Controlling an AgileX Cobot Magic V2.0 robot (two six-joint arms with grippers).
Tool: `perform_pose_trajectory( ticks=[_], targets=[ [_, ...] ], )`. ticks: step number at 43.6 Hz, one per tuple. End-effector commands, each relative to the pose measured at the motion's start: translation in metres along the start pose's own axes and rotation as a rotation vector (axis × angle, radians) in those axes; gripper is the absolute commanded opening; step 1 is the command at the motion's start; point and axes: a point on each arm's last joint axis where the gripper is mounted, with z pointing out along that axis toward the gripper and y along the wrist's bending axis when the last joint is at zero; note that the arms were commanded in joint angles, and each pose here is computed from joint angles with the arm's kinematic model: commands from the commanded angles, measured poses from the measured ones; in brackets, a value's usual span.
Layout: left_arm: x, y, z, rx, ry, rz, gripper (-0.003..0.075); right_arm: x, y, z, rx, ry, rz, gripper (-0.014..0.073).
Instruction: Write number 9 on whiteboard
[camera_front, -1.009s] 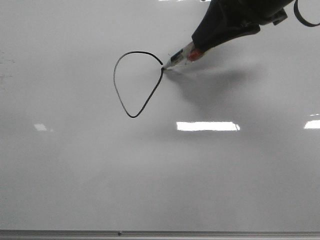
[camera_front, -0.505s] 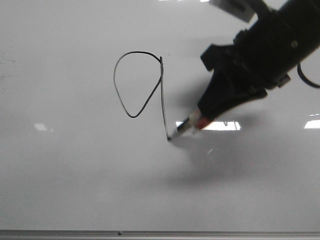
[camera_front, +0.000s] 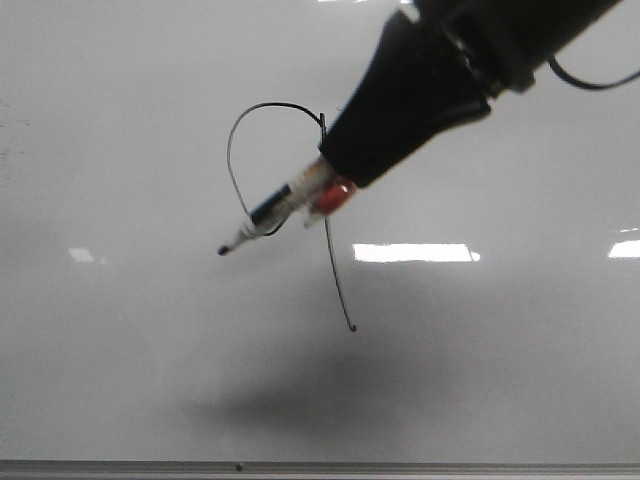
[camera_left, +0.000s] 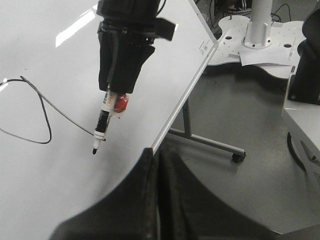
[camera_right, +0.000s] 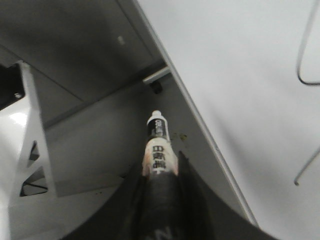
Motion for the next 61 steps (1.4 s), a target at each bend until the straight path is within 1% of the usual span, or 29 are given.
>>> perform_pose_trajectory(
  ticks=[1,2,4,5,7,9,11,14,16,20,23,27,35,38,44,54,61],
  targets=[
    [-0.018,0.006,0.0,-0.023,-0.08,-0.046,0.0142,-0.026,0.025,-0.022,-0.073,-0.056,-0.129,-0.0058],
    [-0.019,0.007,0.003,-0.021,-0.072,-0.048,0.0187,-0.028,0.028,-0.023,-0.077,-0.05,-0.161,-0.0058],
    [-0.022,0.009,0.008,-0.017,-0.058,-0.054,0.0309,-0.033,0.036,-0.022,-0.088,-0.036,-0.224,-0.0058],
    [-0.025,0.011,0.009,-0.014,-0.055,-0.058,0.0383,-0.034,0.04,-0.022,-0.088,-0.028,-0.254,-0.0058],
    [-0.029,0.014,0.016,-0.004,-0.032,-0.066,0.05,-0.037,0.049,-0.02,-0.092,-0.014,-0.318,-0.0058],
    [-0.032,0.016,0.024,0.016,0.006,-0.073,0.058,-0.038,0.057,-0.017,-0.094,-0.003,-0.368,-0.0058],
    [-0.034,0.019,0.032,0.038,0.053,-0.073,0.0606,-0.04,0.066,-0.016,-0.095,-0.003,-0.404,-0.0058],
    [-0.035,0.022,0.045,0.073,0.132,-0.067,0.0578,-0.041,0.079,-0.015,-0.104,-0.012,-0.448,-0.0058],
    [-0.036,0.025,0.053,0.087,0.165,-0.069,0.0542,-0.043,0.087,-0.017,-0.112,-0.024,-0.472,-0.0058],
    [-0.032,0.027,0.066,0.111,0.217,-0.063,0.0457,-0.044,0.103,-0.024,-0.122,-0.053,-0.517,-0.0058],
    [-0.03,0.029,0.073,0.118,0.242,-0.071,0.0421,-0.045,0.112,-0.029,-0.124,-0.073,-0.541,-0.0058],
    [-0.028,0.029,0.078,0.128,0.257,-0.082,0.041,-0.045,0.12,-0.033,-0.129,-0.088,-0.562,-0.0058],
    [-0.028,0.03,0.078,0.128,0.258,-0.08,0.0407,-0.045,0.13,-0.029,-0.154,-0.091,-0.591,-0.0058],
    [-0.028,0.03,0.078,0.128,0.258,-0.08,0.0386,-0.046,0.131,-0.028,-0.142,-0.098,-0.601,-0.0058],
    [-0.028,0.03,0.078,0.126,0.257,-0.08,0.029,-0.047,0.128,-0.027,-0.089,-0.097,-0.629,-0.0058],
    [-0.028,0.03,0.078,0.124,0.254,-0.08,0.0103,-0.048,0.127,-0.025,-0.088,-0.095,-0.627,-0.0058],
    [-0.029,0.03,0.078,0.125,0.253,-0.068,-0.0008,-0.046,0.124,-0.018,-0.105,-0.068,-0.618,-0.0058]
  ],
)
